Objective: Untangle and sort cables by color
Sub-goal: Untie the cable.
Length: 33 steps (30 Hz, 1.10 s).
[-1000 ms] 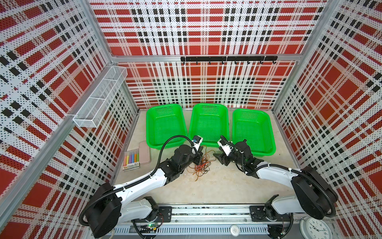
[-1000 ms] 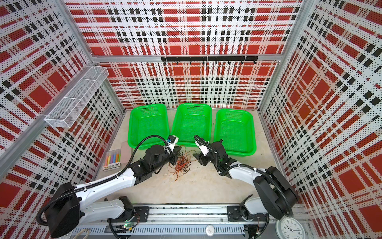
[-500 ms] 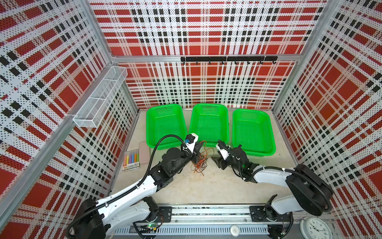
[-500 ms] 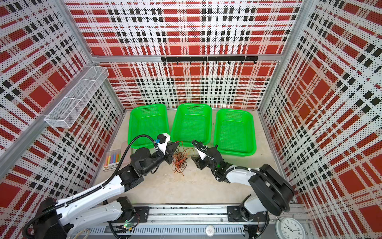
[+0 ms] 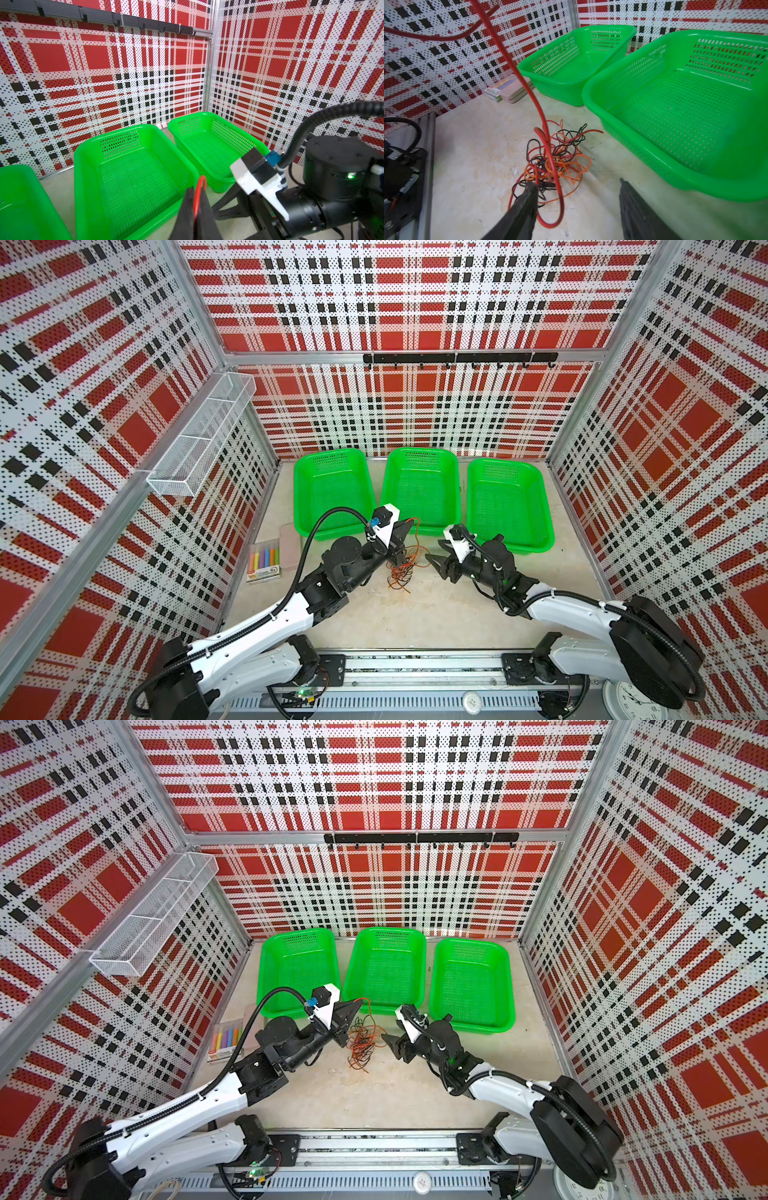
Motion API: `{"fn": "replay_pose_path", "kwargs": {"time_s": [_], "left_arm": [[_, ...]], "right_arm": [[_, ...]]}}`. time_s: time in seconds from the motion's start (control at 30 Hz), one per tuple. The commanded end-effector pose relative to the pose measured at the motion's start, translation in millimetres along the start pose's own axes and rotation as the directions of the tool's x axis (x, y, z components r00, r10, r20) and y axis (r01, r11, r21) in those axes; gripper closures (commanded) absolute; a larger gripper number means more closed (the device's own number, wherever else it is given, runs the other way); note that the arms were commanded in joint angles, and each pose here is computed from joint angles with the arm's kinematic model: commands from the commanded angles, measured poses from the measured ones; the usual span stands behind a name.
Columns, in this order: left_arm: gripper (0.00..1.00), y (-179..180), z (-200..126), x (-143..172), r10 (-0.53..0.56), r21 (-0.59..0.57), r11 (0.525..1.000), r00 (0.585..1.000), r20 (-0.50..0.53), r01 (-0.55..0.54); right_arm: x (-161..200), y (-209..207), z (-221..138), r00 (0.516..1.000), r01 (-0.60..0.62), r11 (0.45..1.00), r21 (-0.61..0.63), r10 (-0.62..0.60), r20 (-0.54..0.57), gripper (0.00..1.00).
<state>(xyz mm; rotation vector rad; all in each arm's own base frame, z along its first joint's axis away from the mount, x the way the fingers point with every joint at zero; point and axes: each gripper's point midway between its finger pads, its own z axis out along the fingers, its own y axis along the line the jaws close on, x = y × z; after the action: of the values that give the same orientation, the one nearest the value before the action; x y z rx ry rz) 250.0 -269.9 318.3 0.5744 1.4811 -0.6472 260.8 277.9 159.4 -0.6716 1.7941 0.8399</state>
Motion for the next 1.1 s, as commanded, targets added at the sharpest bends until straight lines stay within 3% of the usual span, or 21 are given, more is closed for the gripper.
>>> {"fn": "replay_pose_path", "kwargs": {"time_s": [0.0,0.23,0.43,0.67,1.07], "left_arm": [[1.00,-5,0,-35,0.017,0.012,1.000,0.996,0.089,-0.018],[1.00,-4,-4,-60,0.012,0.001,1.000,0.989,0.146,-0.012],[1.00,-2,-7,-74,0.001,-0.011,1.000,0.984,0.176,0.001],[1.00,19,-13,-108,-0.022,-0.082,0.996,0.970,0.241,0.043],[1.00,42,-11,-164,-0.058,-0.078,0.993,0.943,0.329,0.088]], "right_arm": [[-7,15,5,0.999,-0.033,0.996,-0.082,0.035,0.032,0.45],[14,7,17,0.996,-0.067,0.997,-0.045,0.065,-0.056,0.76],[15,4,20,0.995,-0.082,0.996,-0.031,0.080,-0.051,0.90],[25,-5,20,0.991,-0.088,0.996,0.024,0.090,-0.097,0.95],[50,-25,23,0.974,-0.087,0.987,0.137,0.113,-0.198,1.00]]}}
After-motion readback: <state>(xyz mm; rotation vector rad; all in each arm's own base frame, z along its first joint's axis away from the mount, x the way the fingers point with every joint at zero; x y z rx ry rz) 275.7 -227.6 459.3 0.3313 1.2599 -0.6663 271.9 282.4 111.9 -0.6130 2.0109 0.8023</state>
